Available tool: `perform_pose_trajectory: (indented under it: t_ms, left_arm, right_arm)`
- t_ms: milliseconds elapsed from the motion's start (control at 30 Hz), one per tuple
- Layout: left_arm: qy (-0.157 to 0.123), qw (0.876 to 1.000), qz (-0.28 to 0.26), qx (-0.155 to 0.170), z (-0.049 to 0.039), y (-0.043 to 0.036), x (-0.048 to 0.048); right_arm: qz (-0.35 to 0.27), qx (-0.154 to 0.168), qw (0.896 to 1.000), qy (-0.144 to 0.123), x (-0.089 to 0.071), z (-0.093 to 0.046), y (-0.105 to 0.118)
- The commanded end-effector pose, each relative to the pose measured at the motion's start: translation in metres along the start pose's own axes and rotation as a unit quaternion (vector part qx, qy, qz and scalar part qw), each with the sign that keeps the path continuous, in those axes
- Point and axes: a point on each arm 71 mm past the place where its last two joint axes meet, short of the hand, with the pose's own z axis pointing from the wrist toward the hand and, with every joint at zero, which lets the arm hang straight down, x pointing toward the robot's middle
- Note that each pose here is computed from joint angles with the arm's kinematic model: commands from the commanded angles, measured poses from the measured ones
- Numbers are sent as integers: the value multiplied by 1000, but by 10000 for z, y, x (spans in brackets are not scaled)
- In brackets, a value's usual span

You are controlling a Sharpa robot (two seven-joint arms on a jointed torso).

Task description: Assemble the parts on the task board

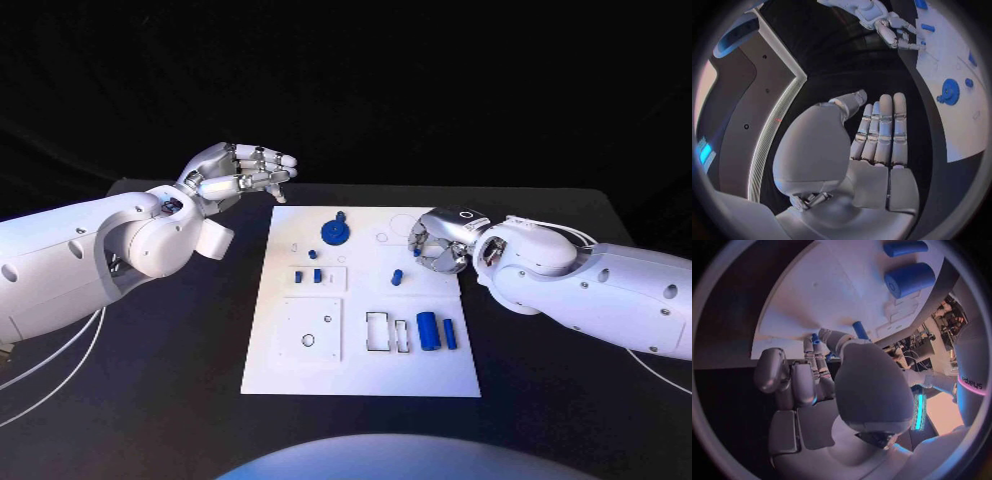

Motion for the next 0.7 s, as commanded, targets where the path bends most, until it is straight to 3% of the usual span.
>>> perform_pose_trajectory:
  t_ms: [33, 367, 700]
  left_arm:
    - [9, 1000, 0, 3, 5, -12, 21]
    - [10, 1000, 5, 0, 3, -9, 25]
    - [11, 1000, 8, -2, -2, -9, 27]
  right_arm:
    - [-5, 6, 1000, 0, 33, -7, -4]
    - [-7, 13, 1000, -1, 49, 11, 0]
    - [-20, 17, 1000, 15, 104, 29, 17]
